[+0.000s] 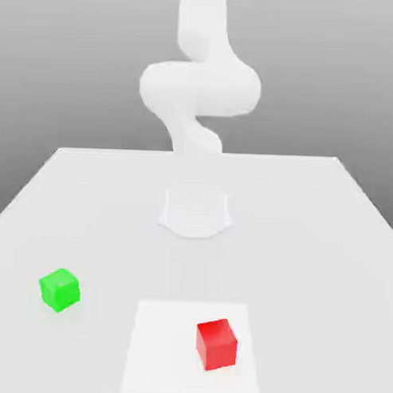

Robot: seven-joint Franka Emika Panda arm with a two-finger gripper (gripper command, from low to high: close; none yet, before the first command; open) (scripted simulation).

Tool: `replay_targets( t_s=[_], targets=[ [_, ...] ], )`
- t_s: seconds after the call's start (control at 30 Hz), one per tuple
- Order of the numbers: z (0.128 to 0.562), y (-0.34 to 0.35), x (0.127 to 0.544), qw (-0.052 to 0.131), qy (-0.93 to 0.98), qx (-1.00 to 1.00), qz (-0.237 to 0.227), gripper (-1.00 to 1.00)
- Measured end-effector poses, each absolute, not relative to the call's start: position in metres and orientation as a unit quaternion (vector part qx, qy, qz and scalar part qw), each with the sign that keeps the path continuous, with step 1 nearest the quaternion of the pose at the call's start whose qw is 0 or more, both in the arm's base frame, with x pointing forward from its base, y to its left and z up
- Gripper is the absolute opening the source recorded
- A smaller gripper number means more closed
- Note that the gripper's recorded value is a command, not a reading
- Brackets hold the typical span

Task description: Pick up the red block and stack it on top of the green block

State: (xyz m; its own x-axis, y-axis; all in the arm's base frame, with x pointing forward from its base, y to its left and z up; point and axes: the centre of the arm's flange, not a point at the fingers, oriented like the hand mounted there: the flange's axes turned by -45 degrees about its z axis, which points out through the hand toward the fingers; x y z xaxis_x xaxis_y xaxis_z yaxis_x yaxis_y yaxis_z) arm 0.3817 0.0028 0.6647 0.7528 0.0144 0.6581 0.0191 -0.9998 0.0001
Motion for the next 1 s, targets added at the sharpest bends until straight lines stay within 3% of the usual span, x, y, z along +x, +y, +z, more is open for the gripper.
replay_targets(
  t_s=[0.17,0.37,0.7,0.9,0.93,1.0],
  targets=[
    [0.562,0.012,0.436,0.004,-0.042,-0.961,-0.272,0.0],
    [0.433,0.024,0.464,0.004,-0.081,-0.981,-0.177,0.0],
    [0.229,0.039,0.431,0.0,-0.148,-0.989,-0.016,0.0],
    [0.154,0.039,0.424,0.0,-0.153,-0.988,0.0,0.0],
    [0.147,0.039,0.423,0.0,-0.153,-0.988,0.0,-1.0],
    [0.147,0.039,0.423,0.0,-0.153,-0.988,0.0,-1.0]
  ],
)
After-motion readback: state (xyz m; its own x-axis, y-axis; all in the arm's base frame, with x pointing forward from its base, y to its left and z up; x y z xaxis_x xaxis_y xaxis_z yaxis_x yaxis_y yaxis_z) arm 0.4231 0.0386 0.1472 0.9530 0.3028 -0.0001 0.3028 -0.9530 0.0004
